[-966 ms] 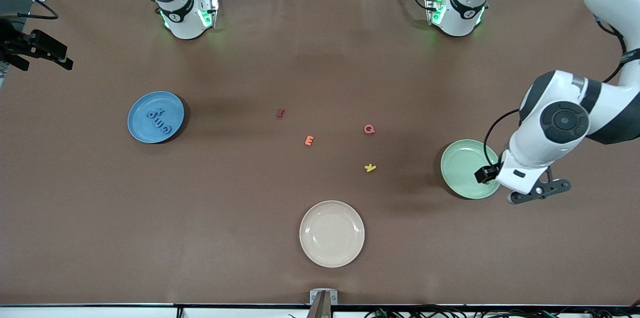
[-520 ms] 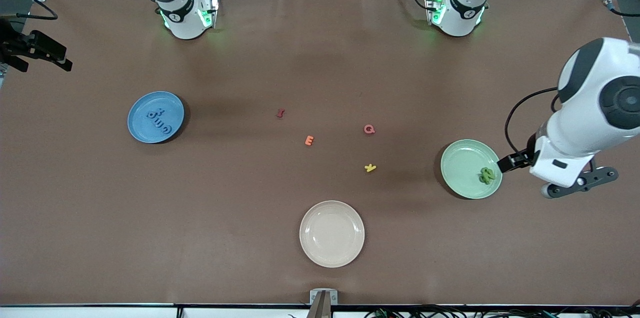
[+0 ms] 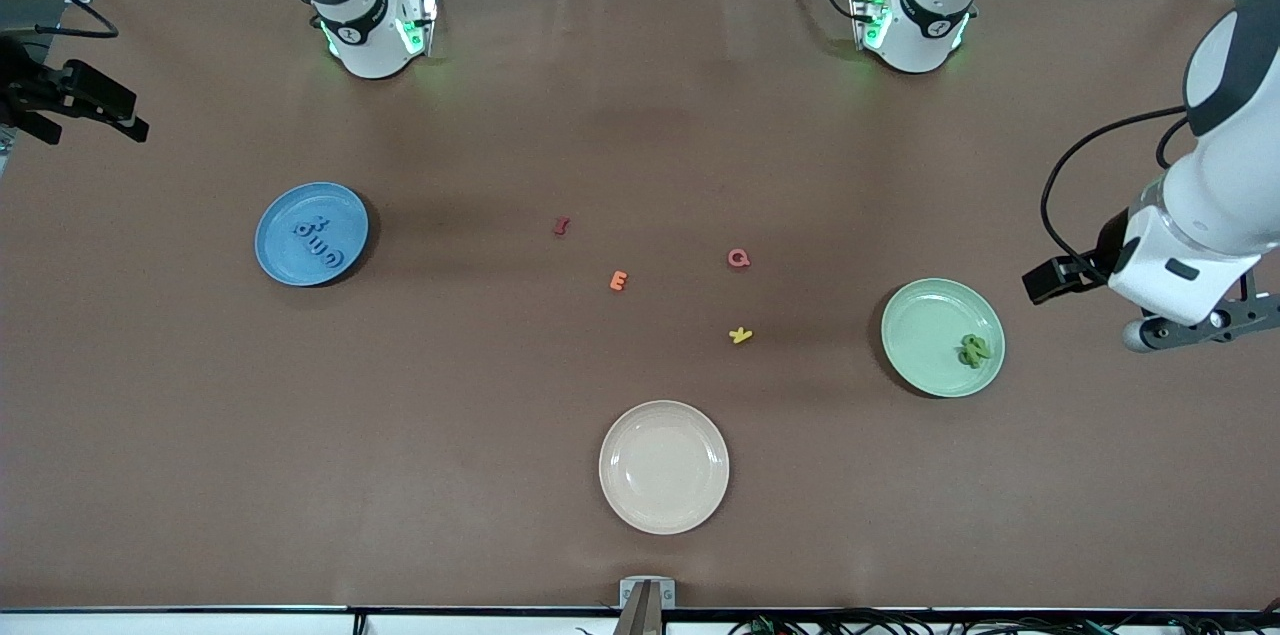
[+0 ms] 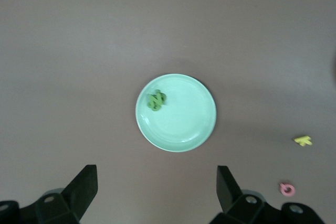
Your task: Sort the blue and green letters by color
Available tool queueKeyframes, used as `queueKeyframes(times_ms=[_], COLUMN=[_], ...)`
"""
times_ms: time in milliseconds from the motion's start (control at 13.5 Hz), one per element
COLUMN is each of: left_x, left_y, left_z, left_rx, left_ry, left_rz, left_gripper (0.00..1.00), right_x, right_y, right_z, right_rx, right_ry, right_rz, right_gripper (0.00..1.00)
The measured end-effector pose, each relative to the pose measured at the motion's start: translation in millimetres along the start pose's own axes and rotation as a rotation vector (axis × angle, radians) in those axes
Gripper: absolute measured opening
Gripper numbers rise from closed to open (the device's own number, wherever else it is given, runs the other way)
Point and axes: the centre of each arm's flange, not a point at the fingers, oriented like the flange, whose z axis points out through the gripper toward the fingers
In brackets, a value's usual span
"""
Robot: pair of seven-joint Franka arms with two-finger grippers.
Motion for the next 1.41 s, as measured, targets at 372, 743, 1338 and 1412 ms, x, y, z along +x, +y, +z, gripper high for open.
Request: queueKeyframes(times_ms=[372, 743, 1338, 1412], left_x=[-49, -60, -69, -71], left_y=[73, 83, 0, -6], left_z=[-23, -34, -85, -83], left_rx=[-0.014, -0.050, -0.032, -0.037], left_ry=[-0.057, -0.082, -0.005, -0.013], left_rz=[0.120, 0.136, 0.197, 0.193], left_gripper=[1.00, 1.00, 1.00, 1.00], right_x=[-2, -6, -5, -5], right_y=[-8, -8, -8, -8], right_z=[-5, -13, -16, -16], right_rx=[0.000, 0.000, -0.001, -0.001], right_ry=[0.017, 0.037, 0.058, 0.058], right_rz=[-0.014, -0.015, -0.015, -0.015], right_gripper=[1.00, 1.00, 1.00, 1.00])
